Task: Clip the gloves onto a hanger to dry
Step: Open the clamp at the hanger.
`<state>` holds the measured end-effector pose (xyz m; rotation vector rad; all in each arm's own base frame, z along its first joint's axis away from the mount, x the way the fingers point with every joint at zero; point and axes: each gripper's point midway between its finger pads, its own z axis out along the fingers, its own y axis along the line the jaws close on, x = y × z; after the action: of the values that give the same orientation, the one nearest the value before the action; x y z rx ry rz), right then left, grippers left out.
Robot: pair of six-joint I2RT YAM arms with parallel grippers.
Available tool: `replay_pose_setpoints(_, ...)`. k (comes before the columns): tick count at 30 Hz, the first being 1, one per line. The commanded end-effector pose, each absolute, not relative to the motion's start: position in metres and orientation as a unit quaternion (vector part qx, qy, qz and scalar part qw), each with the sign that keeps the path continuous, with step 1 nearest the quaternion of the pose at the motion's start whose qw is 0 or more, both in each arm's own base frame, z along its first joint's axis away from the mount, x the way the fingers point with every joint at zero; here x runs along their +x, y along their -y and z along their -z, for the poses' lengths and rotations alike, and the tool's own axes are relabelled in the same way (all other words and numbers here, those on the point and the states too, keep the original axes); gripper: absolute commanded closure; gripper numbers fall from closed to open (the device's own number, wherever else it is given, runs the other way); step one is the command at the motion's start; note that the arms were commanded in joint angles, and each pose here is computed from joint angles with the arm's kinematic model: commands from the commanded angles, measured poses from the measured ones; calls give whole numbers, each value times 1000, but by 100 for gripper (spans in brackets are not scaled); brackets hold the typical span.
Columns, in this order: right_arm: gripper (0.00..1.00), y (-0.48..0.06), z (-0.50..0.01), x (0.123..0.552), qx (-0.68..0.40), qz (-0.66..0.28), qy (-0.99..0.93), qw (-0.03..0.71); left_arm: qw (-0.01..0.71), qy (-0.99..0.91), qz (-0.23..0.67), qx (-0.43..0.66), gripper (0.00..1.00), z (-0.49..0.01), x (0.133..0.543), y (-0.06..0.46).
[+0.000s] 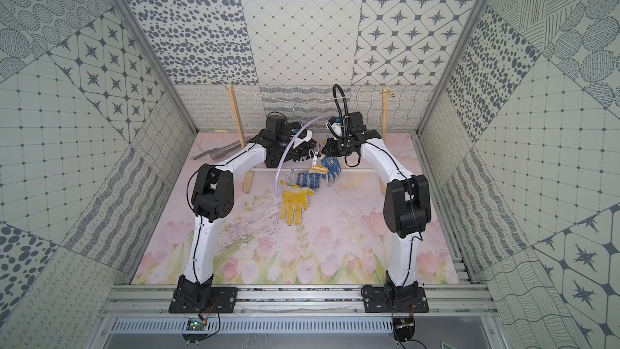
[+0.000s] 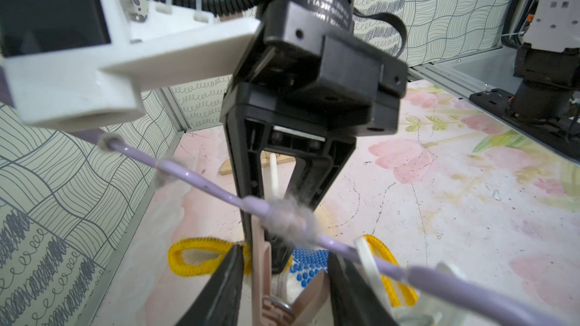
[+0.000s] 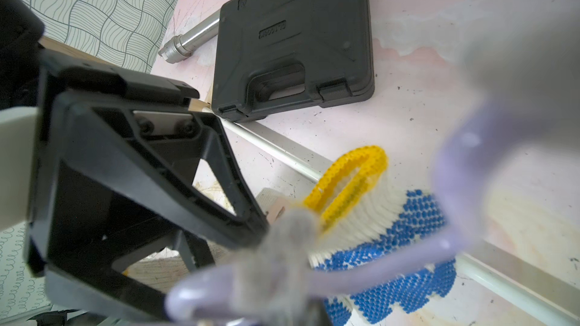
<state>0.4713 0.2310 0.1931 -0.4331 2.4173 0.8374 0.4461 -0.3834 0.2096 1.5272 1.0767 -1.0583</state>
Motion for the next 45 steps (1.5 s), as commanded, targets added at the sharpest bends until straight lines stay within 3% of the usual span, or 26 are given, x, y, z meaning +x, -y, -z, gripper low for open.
replay_pose_setpoints(1,100,-235,-198,479,-167,-316,-890,284,475,-413,449,634,54,-221,429,392)
replay_pose_setpoints(11,100,-236,-205,477,-171,-323,-885,288,464,-422,436,646,55,-207,425,401)
replay_pose_setpoints(14,100,-237,-207,476,-172,-327,-883,290,463,-424,433,647,61,-207,425,402)
replay_pose_setpoints(19,100,-236,-207,475,-171,-329,-883,289,461,-431,430,646,63,-203,426,402)
replay_pose_setpoints(24,100,-232,-206,472,-167,-332,-882,290,459,-434,428,646,78,-199,426,401)
replay_pose_setpoints(31,100,-225,-196,465,-161,-336,-884,281,458,-432,431,646,84,-197,423,402)
replay_pose_setpoints(35,100,-220,-183,449,-178,-336,-886,266,467,-437,433,635,100,-202,427,402)
replay_pose_setpoints(45,100,-214,-164,401,-283,-324,-872,234,491,-433,447,610,100,-221,430,405)
